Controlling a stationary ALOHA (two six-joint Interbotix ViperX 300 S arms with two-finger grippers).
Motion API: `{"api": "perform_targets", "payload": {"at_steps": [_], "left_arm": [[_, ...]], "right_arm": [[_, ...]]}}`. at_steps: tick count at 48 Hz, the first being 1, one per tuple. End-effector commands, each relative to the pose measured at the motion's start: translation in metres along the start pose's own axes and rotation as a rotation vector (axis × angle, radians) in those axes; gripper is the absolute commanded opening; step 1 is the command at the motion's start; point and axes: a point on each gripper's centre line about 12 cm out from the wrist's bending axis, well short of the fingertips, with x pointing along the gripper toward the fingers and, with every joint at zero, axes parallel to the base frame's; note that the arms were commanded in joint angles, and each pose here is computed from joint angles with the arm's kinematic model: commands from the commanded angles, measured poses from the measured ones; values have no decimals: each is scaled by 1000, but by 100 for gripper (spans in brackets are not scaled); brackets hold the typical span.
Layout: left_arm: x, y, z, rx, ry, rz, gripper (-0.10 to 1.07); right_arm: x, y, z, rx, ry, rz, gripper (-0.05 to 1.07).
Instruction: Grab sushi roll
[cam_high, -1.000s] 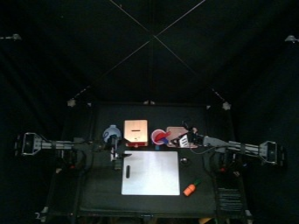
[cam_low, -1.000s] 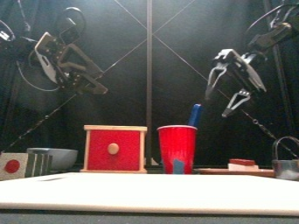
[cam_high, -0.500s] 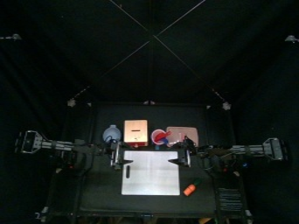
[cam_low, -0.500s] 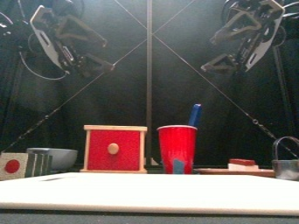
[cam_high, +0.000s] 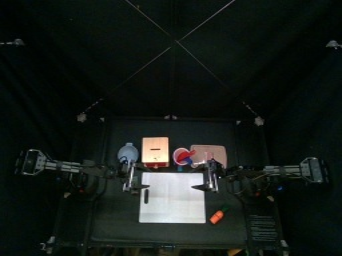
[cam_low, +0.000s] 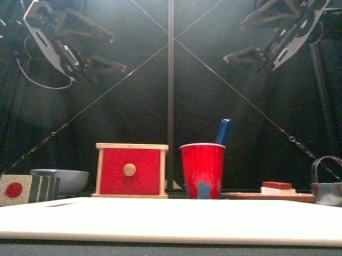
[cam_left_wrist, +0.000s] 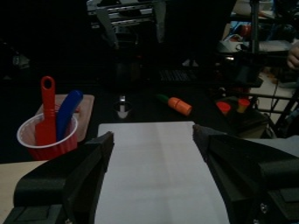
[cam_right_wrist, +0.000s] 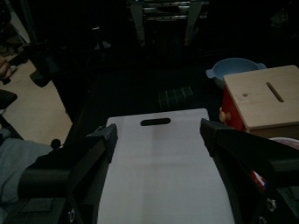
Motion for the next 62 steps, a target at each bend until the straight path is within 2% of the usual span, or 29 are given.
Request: {"api": "perform_targets", "payload": {"at_steps": [1,10,22,30,46,51,56,62], "left_arm": [[1,0,4,-6,-16,0,103],[-1,-3,-2,-11,2,-5,103],[0,-3,3,-16,-21,-7,103],[0,-11,8,3,-50,-46,103],[-1,-6,0,-46,-31,-15,103],[2,-1,7,-149,-58,33,103],[3,11,6,-273,-51,119,103],[5,24,-5,-451,63,240,103]], "right_arm": [[0,2,8,11,-26,9,104],[0,-1,6,23,-21,-1,104],[1,-4,5,28,-17,-12,104],[5,-8,1,35,-1,-23,104],[9,-9,4,36,0,-25,104],[9,-9,4,36,0,-25,104],[9,-9,3,36,1,-25,103],[8,-9,0,39,9,-26,104]]}}
